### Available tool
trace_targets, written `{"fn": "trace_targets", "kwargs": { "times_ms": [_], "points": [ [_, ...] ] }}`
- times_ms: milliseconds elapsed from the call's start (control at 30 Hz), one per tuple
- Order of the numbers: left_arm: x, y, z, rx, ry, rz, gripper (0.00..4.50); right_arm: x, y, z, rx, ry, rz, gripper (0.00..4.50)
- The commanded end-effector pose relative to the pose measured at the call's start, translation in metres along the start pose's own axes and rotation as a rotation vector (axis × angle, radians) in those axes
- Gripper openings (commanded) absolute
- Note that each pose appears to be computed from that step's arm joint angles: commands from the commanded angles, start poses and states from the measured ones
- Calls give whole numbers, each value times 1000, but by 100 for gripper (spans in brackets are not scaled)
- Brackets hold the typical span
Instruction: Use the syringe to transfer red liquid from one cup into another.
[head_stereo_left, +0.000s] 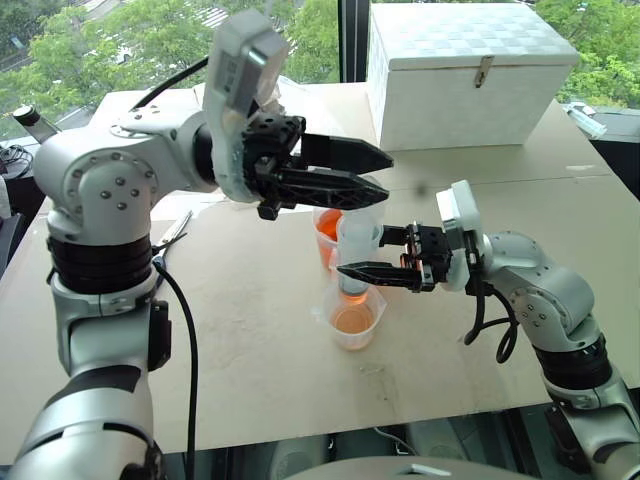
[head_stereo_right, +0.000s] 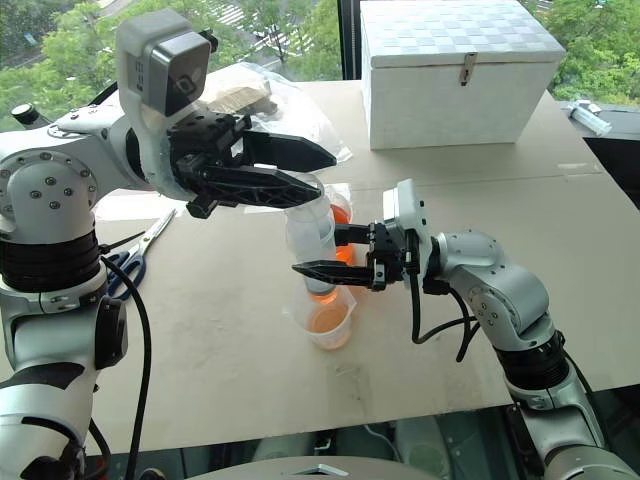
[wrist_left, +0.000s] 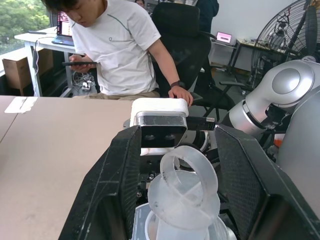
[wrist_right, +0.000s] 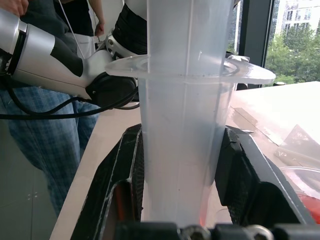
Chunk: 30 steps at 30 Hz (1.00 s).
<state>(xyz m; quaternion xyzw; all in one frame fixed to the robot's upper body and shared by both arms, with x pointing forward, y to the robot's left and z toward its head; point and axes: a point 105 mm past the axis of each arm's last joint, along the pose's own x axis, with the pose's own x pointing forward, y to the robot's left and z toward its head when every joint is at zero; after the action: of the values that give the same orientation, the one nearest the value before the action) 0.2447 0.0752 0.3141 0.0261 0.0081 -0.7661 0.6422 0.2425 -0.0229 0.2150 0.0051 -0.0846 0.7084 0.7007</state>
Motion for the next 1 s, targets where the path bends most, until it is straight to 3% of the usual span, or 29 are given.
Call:
{"fn": "trace_targets", "kwargs": {
  "times_ms": [33,433,533,633,1000],
  "points": [
    [3,-10,1,21,2,-38,232,1,4,9,-32,-23,12,154],
    [3,-5,-12,-9,18,-14,232,0,4,12,-37,-27,14,154],
    [3,-5,-9,-12,8,-15,161,0,4,12,-37,-26,14,154],
    [3,-3,-11,-8,18,-7,38,0,4,12,-38,-25,13,154],
    [3,-6,-19,-25,51,-14,38,-1,3,16,-44,-38,7,154]
  ]
}}
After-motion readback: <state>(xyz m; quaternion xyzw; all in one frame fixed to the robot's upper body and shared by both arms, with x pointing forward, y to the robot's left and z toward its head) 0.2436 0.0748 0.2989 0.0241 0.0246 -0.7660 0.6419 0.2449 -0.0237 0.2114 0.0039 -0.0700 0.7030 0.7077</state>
